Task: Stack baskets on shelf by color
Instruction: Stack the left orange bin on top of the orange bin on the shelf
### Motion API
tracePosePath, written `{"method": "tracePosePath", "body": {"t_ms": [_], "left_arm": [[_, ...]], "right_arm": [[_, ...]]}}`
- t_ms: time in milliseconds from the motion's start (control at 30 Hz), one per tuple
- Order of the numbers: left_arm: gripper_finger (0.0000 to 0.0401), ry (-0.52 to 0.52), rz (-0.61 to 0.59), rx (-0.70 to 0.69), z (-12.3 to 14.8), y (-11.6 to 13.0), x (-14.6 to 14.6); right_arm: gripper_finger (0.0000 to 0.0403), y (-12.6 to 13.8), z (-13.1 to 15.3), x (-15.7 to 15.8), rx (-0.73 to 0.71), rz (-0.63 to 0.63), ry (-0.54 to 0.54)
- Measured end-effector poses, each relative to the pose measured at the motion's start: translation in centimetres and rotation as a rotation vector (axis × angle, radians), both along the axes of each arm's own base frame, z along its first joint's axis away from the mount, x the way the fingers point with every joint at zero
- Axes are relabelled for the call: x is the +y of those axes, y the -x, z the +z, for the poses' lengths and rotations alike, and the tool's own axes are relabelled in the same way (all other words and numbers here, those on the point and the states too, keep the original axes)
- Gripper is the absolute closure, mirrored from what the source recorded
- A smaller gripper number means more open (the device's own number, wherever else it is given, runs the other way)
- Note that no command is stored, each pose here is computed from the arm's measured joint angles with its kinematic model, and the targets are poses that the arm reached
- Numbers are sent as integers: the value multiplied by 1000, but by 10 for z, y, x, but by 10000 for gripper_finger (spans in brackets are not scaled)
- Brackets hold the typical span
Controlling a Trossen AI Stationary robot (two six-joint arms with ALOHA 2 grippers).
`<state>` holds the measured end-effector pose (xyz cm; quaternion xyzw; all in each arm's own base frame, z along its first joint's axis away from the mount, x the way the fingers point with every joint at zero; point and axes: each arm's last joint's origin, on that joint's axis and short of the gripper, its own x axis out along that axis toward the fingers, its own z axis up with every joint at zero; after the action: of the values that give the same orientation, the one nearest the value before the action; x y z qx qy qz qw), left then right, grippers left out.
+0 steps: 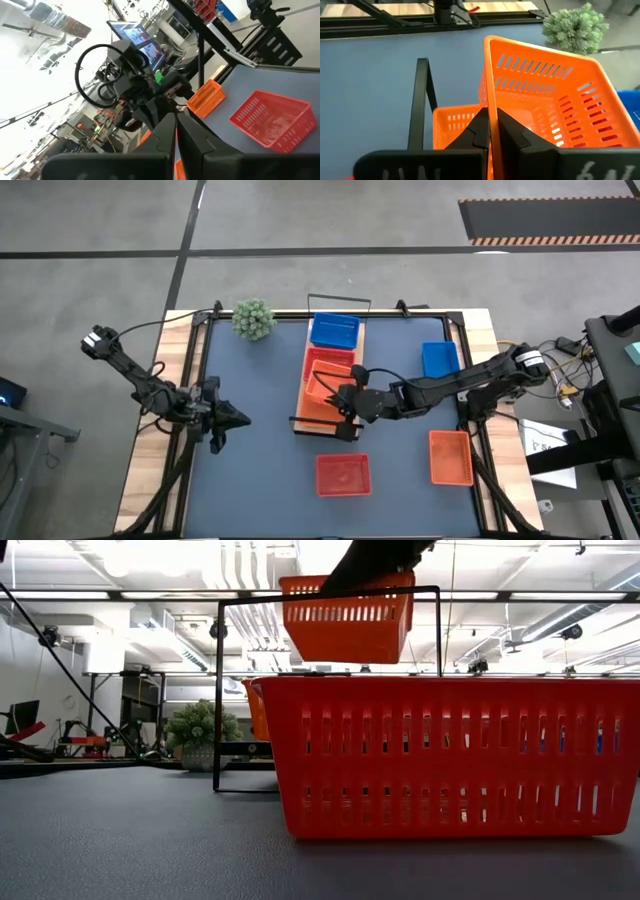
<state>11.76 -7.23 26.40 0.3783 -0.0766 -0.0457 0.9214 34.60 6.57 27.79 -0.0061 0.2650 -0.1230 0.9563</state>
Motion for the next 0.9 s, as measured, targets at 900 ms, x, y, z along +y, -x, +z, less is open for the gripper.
{"method": "tracePosePath", "body": {"t_ms": [900], "left_arm": [[401,10,6,-13,1,-1,0]], "right_arm": [[394,-21,-29,4,62,125,-7]]}}
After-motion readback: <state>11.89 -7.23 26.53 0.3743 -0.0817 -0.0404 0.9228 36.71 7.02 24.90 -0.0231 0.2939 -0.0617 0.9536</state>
